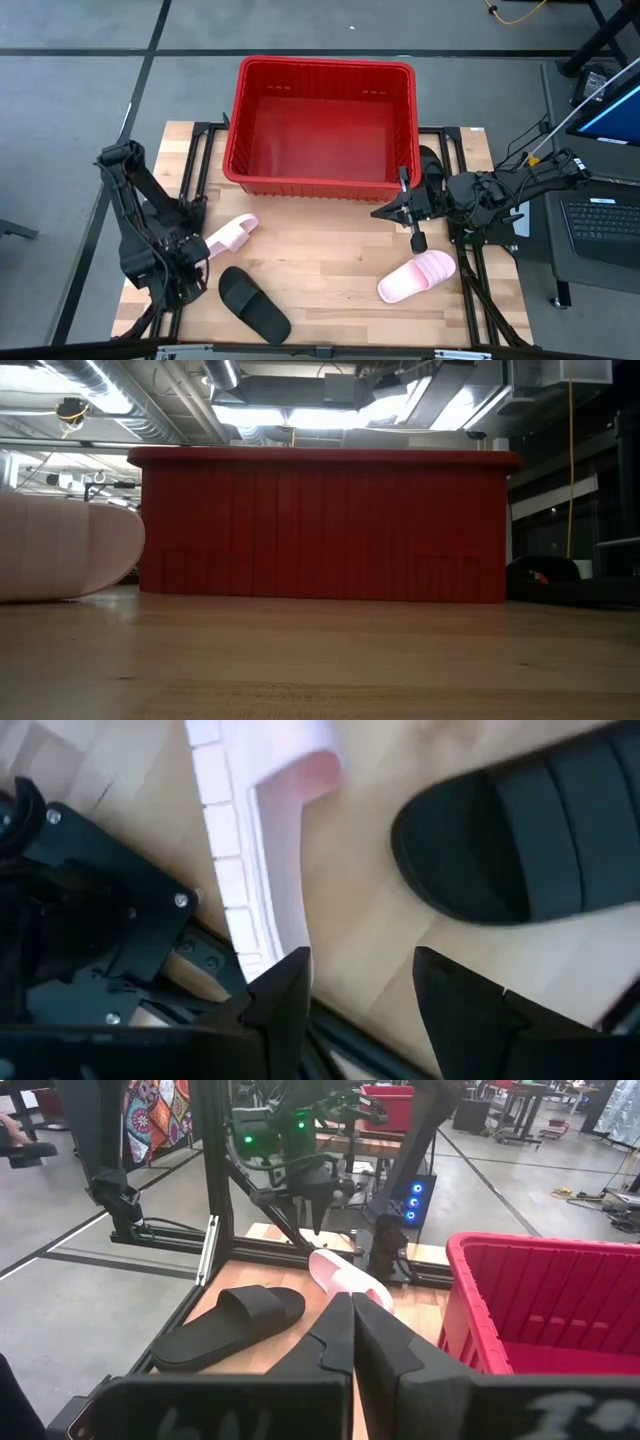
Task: Pick and place slides into bin
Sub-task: Put the left pink slide into the bin
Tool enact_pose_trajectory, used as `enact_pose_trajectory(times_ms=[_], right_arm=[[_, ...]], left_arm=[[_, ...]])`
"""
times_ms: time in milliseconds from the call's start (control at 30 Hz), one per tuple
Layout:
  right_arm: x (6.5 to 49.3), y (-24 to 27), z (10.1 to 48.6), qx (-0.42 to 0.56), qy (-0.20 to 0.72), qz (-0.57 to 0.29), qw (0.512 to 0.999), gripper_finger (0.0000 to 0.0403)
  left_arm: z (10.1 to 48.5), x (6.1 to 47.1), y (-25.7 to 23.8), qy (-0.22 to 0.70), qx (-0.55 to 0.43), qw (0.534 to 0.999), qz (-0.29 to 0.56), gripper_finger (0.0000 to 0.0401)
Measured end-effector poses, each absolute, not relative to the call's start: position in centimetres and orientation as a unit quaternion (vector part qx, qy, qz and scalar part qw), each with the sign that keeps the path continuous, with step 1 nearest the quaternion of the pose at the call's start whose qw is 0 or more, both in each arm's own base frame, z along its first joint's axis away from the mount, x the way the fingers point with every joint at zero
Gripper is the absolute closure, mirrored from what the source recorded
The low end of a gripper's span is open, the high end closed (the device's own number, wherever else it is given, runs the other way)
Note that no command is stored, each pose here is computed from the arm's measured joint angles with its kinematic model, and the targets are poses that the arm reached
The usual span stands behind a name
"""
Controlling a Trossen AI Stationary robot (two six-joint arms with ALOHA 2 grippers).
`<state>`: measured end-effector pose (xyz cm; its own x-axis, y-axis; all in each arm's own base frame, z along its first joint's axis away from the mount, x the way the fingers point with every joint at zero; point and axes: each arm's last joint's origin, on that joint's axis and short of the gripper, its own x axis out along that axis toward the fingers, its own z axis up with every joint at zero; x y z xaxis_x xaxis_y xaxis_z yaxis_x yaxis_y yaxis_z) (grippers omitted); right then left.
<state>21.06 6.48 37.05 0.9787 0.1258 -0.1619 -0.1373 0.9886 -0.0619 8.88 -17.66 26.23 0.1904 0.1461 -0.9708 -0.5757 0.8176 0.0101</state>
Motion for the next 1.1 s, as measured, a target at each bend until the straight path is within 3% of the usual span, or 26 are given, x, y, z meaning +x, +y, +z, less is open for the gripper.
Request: enact_pose_trajectory(times_ms=[500, 1100], right_arm=[[21.1, 6.5, 37.0, -0.037, 0.081, 0.066, 0.994, 0.0397], [22.3, 6.9, 35.8, -0.046, 0.112, 0.067, 0.990, 0.0397]], left_arm=[[22.6, 7.8, -17.6, 0.545, -0.172, 0.748, 0.338, 0.0230], [19.2, 7.1, -16.5, 0.568, -0.165, 0.723, 0.356, 0.0230]])
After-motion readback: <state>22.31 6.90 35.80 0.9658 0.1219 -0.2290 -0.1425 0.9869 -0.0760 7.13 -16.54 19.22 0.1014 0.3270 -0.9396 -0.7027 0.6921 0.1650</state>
